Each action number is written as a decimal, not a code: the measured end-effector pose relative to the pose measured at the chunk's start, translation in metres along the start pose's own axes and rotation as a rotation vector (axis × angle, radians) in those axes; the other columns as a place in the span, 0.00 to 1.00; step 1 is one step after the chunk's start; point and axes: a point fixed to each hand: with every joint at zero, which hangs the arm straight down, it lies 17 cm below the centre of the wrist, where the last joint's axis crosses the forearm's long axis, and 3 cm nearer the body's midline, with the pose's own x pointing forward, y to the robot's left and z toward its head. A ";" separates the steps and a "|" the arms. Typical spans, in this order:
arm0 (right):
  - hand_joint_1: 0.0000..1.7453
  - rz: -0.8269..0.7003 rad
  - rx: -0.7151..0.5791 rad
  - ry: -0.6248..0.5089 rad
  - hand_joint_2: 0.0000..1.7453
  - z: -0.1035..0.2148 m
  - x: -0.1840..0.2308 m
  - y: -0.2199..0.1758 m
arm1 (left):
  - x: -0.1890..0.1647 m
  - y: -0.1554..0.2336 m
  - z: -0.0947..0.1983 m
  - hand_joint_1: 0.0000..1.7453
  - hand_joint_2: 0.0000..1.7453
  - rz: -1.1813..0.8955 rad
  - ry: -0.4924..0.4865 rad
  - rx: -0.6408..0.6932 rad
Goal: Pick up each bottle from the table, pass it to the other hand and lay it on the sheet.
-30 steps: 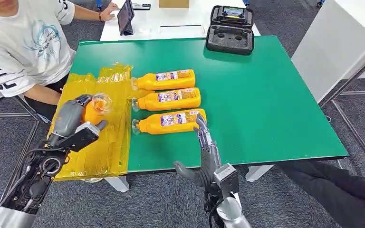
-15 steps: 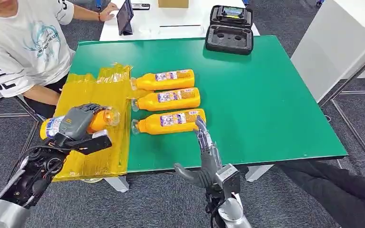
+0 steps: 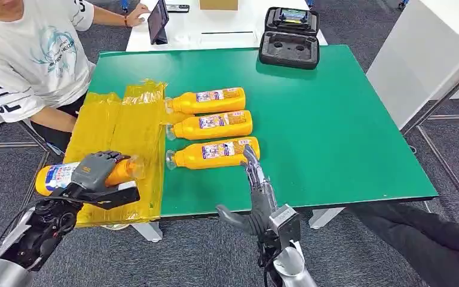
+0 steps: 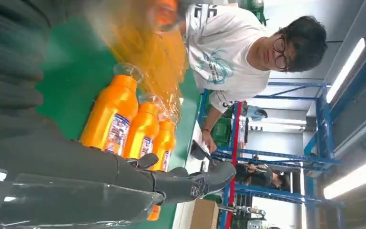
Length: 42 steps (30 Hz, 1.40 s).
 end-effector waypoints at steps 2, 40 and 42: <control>0.00 0.001 0.004 -0.008 1.00 -0.003 0.002 0.000 | -0.003 -0.014 0.004 1.00 1.00 -0.029 0.012 -0.035; 0.00 0.011 0.056 -0.017 1.00 -0.034 -0.006 0.003 | -0.017 -0.087 0.018 0.00 0.00 0.207 0.035 -0.337; 0.00 0.010 0.055 -0.015 1.00 -0.033 -0.007 0.003 | -0.016 -0.087 0.017 0.00 0.00 0.247 0.029 -0.348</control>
